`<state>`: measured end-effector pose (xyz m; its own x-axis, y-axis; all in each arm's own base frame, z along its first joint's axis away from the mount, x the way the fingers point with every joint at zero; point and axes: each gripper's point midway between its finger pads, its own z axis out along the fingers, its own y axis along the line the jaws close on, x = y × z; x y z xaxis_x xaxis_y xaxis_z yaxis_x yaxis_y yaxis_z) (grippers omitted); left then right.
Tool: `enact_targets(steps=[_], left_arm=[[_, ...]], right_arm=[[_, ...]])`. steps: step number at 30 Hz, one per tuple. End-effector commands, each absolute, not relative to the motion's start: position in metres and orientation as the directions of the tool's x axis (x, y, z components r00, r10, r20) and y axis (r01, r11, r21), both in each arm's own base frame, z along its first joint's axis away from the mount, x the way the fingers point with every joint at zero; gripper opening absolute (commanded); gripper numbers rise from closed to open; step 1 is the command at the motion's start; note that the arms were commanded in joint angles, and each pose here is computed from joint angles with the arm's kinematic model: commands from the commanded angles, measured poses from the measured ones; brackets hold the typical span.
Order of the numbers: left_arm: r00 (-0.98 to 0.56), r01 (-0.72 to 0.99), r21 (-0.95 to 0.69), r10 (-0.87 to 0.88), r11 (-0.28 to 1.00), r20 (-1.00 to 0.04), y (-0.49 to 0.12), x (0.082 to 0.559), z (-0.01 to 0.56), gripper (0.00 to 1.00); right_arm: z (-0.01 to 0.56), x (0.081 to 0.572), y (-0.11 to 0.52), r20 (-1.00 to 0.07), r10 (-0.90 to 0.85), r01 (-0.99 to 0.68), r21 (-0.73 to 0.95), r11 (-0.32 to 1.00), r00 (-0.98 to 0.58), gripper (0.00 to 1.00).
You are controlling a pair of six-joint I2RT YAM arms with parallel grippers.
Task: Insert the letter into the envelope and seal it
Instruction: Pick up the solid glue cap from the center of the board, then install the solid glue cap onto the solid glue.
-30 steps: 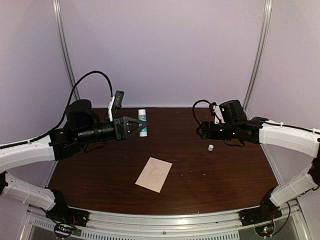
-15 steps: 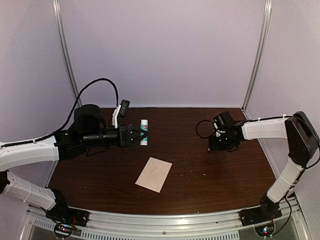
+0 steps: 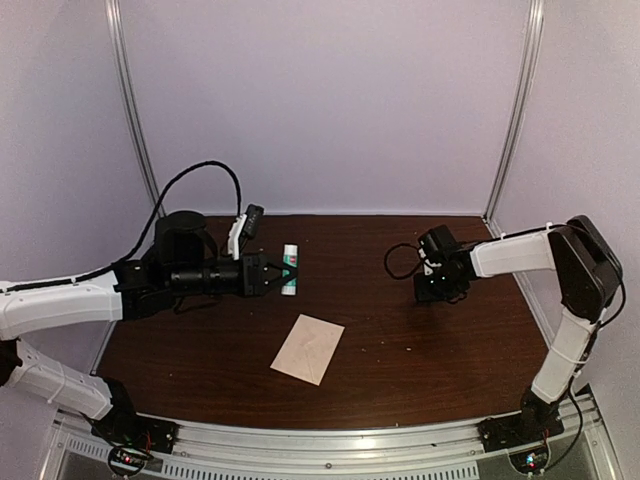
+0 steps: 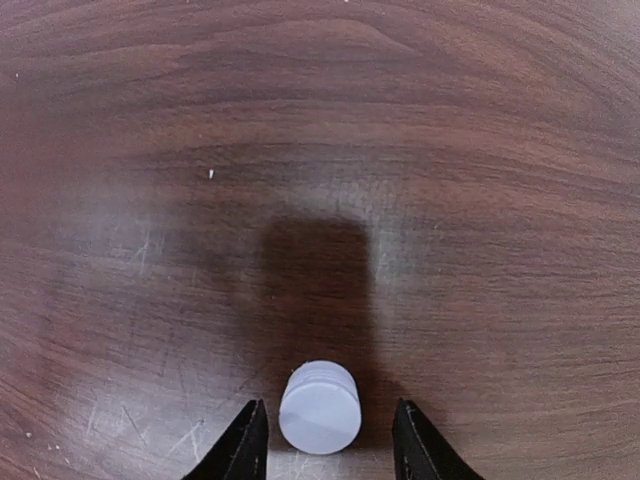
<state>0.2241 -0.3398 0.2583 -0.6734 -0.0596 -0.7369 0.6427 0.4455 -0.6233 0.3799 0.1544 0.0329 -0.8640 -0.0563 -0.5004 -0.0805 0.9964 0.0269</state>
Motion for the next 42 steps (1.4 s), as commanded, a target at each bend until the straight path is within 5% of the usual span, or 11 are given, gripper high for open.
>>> enact_targets(steps=[1,14,24,33,42], left_arm=[[-0.648,0.669,-0.609,-0.068,0.427,-0.759,-0.344,0.229,0.268,0.05],[-0.656,0.668,-0.609,-0.048,0.427,-0.753,-0.347,0.23,0.259,0.04],[-0.632,0.749,-0.594,0.048,0.294,-0.773,-0.365,0.203,0.262,0.01],[-0.588,0.808,-0.563,0.168,0.176,-0.791,-0.401,0.168,0.264,0.02],[-0.568,0.823,-0.553,0.193,0.13,-0.8,-0.414,0.158,0.27,0.02]], right_arm=[[0.038,0.396,0.155,-0.535,-0.059,-0.074,0.006,0.997,-0.843,0.41],[0.032,0.4,0.159,-0.528,-0.065,-0.083,0.011,0.996,-0.847,0.2],[0.11,0.38,0.192,-0.598,-0.096,-0.262,0.197,0.945,-0.796,0.15],[0.214,0.29,0.272,-0.645,-0.113,-0.61,0.632,0.479,-0.756,0.14],[0.28,0.226,0.309,-0.683,-0.114,-0.693,0.714,0.104,-0.721,0.15]])
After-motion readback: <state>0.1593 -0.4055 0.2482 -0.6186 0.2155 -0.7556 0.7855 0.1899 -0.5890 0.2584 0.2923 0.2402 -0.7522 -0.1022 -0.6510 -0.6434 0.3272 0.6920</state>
